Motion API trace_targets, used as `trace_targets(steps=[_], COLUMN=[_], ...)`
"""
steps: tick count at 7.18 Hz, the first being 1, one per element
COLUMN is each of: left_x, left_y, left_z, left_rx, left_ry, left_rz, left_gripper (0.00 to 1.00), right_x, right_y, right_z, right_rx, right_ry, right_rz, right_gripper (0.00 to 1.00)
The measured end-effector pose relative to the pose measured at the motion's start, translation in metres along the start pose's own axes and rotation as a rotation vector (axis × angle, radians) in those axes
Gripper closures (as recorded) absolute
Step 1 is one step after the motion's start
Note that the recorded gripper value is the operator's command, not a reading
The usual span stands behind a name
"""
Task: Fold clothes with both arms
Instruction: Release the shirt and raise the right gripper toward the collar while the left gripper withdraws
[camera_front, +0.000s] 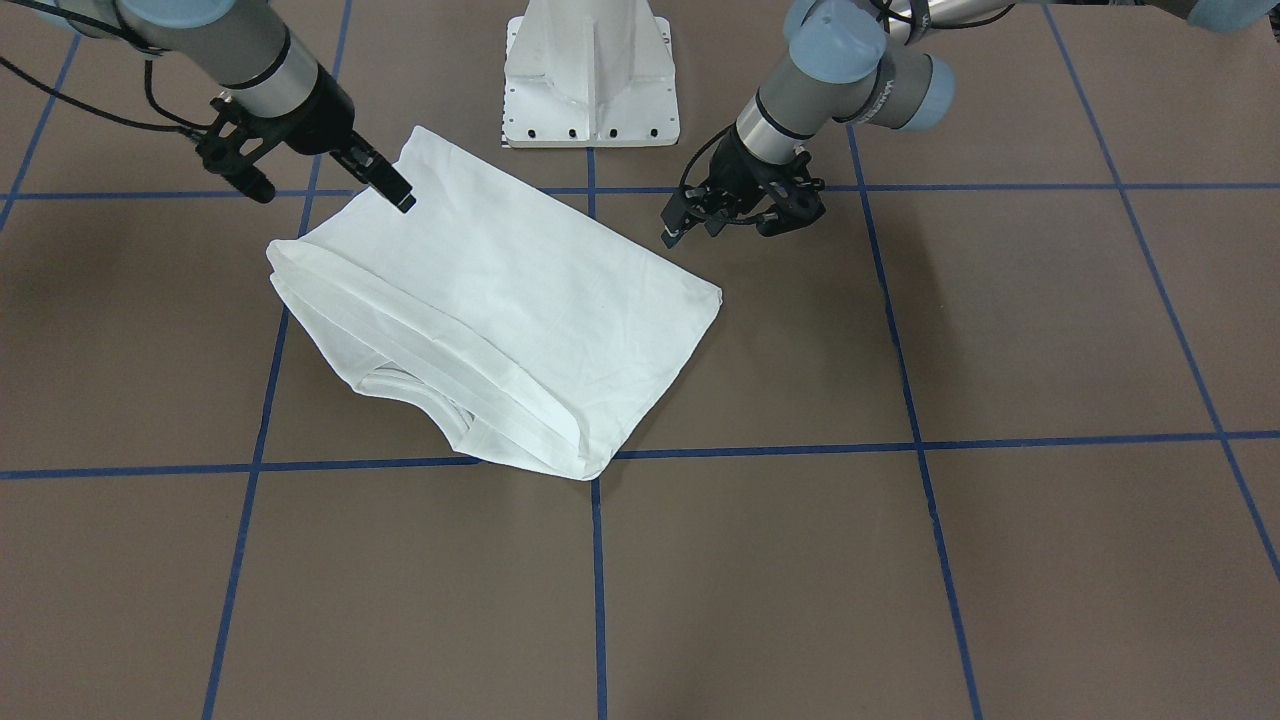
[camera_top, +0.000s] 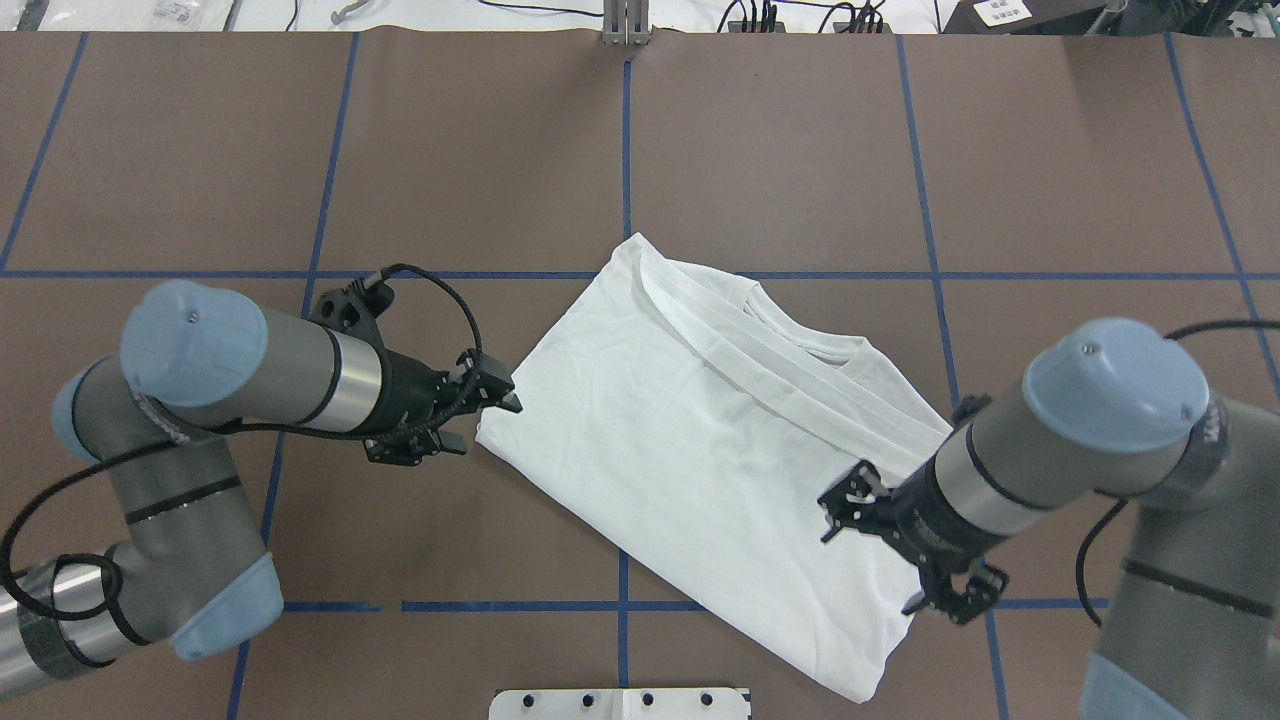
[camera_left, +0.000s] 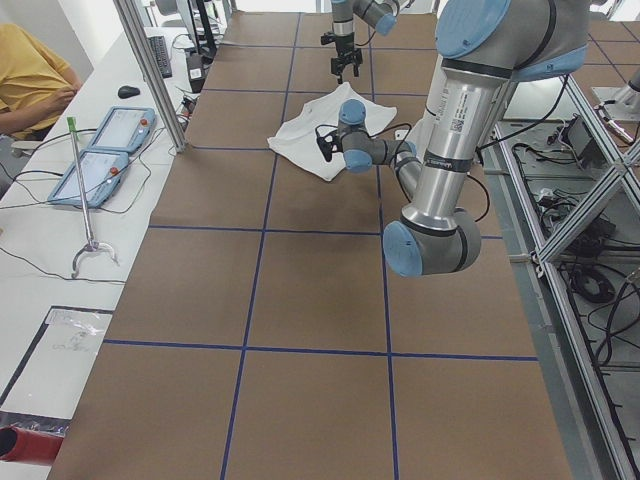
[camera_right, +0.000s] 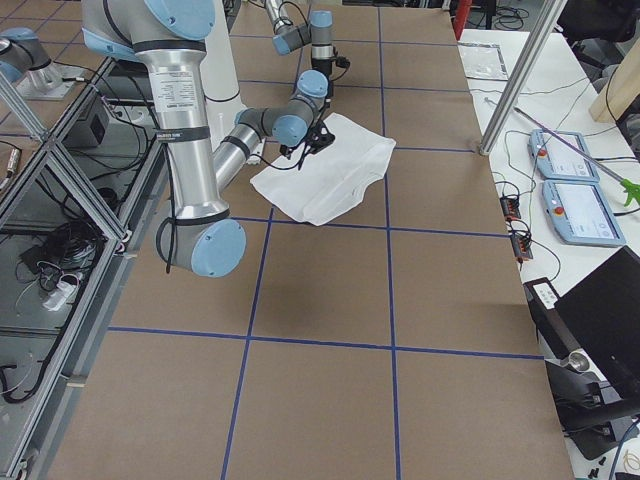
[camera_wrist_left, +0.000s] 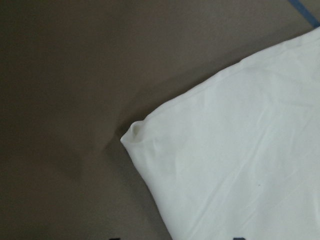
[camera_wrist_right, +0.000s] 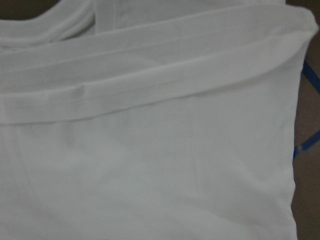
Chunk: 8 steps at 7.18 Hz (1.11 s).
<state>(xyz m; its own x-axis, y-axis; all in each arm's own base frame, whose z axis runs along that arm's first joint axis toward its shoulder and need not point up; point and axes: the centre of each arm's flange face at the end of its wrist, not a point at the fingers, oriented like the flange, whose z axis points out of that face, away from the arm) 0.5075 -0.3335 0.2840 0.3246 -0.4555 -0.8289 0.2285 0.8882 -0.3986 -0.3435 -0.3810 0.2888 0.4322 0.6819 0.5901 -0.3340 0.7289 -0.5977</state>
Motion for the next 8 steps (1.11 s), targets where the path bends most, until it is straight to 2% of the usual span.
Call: trace_targets(steps=[2,3,8], left_x=[-0.004,-0.004,-0.003], left_y=[-0.001,-0.004,-0.015], left_z=[0.014,0.020,0.027], left_rx=[0.021,0.039,0.095], left_ry=[-0.025,-0.028,-0.030], left_rz=[0.004,0.005,0.024], left_gripper=[0.33,0.35,0.37], right_x=[-0.020,-0.028,-0.034], right_y=[-0.033,-0.038,-0.045], right_z=[-0.008,-0.006,0.000], right_rx=[0.105,0.128,0.143], right_ry=[-0.042,-0.048,-0.042], right_rz=[-0.039,-0.044,-0.038], right_gripper=[0.00,0.00,0.00])
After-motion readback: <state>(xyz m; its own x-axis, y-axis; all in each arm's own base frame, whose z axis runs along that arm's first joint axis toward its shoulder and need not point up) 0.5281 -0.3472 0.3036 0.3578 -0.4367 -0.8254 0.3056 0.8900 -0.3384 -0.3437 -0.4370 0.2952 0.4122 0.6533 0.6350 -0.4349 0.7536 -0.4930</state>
